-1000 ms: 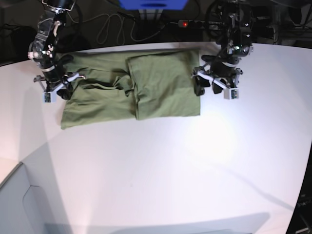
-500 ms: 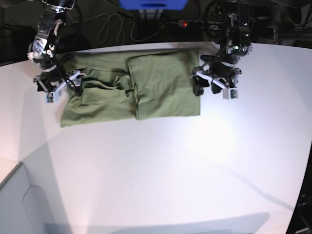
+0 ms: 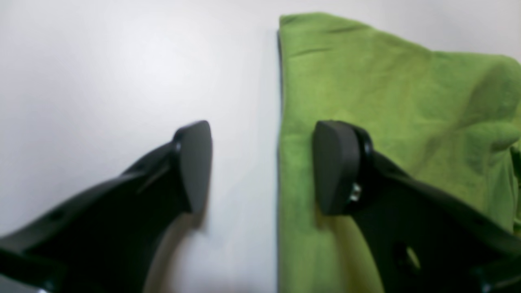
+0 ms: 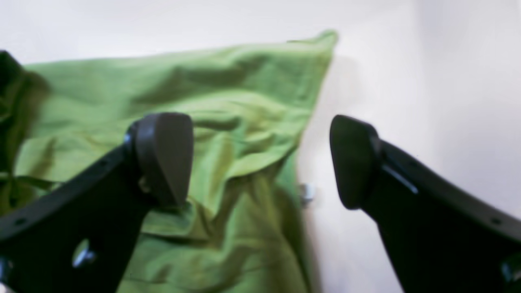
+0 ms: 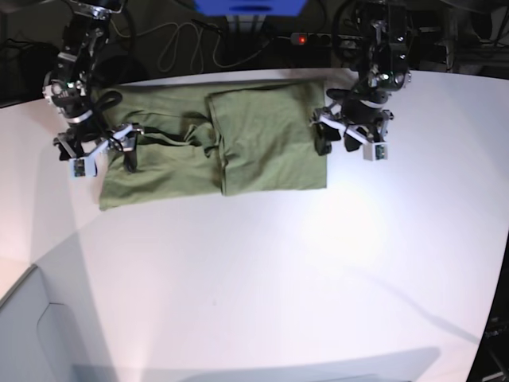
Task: Fold the T-shirt properly
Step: 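Lower both grippers onto the two ends of the half-folded shirt and grasp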
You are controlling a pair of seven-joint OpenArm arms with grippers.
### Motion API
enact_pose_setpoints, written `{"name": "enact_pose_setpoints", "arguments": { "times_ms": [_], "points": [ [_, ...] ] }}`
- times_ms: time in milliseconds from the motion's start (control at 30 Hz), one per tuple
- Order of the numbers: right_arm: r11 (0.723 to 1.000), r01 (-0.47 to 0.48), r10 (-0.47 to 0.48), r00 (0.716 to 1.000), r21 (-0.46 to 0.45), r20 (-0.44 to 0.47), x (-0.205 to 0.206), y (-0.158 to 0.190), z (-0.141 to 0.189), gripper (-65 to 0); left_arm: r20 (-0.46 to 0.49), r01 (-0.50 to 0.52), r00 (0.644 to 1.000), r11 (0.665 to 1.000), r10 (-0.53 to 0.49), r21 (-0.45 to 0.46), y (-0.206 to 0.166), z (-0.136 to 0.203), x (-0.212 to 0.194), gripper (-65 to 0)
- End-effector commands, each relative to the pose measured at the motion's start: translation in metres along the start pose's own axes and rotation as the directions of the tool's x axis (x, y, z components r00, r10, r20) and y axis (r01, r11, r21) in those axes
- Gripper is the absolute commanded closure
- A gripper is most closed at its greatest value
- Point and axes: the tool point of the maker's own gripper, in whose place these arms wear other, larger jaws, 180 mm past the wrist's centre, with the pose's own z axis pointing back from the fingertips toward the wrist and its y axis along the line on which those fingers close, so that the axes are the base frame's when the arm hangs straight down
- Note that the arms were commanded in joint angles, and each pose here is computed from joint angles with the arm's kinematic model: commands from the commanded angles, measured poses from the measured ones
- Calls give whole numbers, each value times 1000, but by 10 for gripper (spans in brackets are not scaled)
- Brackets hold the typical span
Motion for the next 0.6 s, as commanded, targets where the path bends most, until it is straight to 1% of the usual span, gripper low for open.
{"name": "enact_pose_setpoints", "arguments": {
  "times_ms": [0,67,133,467,567],
  "points": [
    [1000,-1,1,1000,3,21,5,0,-2,-507,34,4,999,1000,-4,-12,-3,2,9,-383],
    [1000,17,-16,1000,24,-17,-10,5,-9,-507,34,4,999,1000,-4,-12,-3,2,9,-383],
    [999,34,-33,998,23,-44,-21,3,-12,-507,34,6,999,1000,-5,-12,-3,2,9,-383],
    [999,40,-38,997,21,-74,-32,1,-11,-505,12,-9,1000,1000,9,-4,1,-3,1,-383],
    [999,37,-35,995,21,-95,-42,2,-6,-501,6,-11,1000,1000,11,-2,2,-4,-1,-383]
  ]
}}
